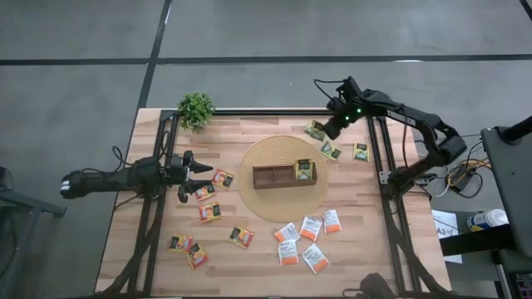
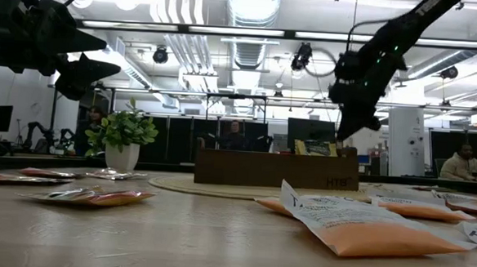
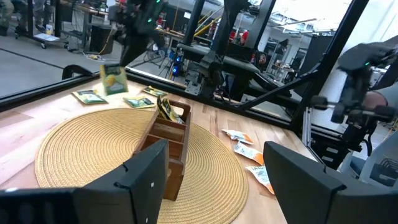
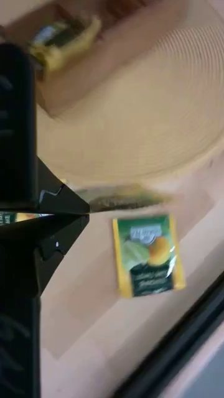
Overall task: Pick & Place Tea
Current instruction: Put the yellow tea bag into the right section of the wooden organizer
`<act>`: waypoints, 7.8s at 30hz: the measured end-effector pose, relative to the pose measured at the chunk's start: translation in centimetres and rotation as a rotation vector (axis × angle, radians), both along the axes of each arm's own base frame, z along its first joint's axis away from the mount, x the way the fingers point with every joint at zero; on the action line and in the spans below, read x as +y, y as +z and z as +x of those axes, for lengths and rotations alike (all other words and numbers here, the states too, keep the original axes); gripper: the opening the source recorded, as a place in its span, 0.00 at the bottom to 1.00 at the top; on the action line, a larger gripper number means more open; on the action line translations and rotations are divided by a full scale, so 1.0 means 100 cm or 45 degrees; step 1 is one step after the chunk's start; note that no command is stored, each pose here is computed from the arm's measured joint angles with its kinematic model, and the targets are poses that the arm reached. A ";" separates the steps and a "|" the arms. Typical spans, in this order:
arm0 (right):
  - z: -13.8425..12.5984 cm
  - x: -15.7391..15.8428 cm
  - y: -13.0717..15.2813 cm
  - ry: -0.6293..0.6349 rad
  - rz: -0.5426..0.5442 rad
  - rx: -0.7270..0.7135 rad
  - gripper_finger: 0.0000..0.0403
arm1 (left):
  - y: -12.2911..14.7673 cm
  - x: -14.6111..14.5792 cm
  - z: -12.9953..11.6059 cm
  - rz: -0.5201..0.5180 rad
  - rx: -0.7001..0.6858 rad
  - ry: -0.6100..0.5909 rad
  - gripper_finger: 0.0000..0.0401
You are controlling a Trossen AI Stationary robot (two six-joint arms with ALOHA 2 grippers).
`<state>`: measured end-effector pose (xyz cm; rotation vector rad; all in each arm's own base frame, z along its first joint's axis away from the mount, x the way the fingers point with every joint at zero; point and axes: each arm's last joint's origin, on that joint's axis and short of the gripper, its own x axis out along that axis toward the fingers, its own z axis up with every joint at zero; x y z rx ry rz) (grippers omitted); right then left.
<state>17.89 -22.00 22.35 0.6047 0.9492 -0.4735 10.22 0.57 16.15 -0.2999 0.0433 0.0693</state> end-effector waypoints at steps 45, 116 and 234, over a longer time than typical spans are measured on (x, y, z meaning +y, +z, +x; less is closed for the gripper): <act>0.033 0.113 0.002 0.703 -0.171 -0.259 0.02 | 0.000 0.000 0.000 0.000 0.000 0.000 0.64; 0.049 0.125 -0.018 0.731 -0.055 -0.042 0.38 | 0.000 0.000 0.000 0.000 0.000 0.000 0.64; 0.011 -0.097 -0.089 -0.542 0.573 0.109 0.57 | 0.000 0.000 0.000 0.000 -0.001 0.000 0.64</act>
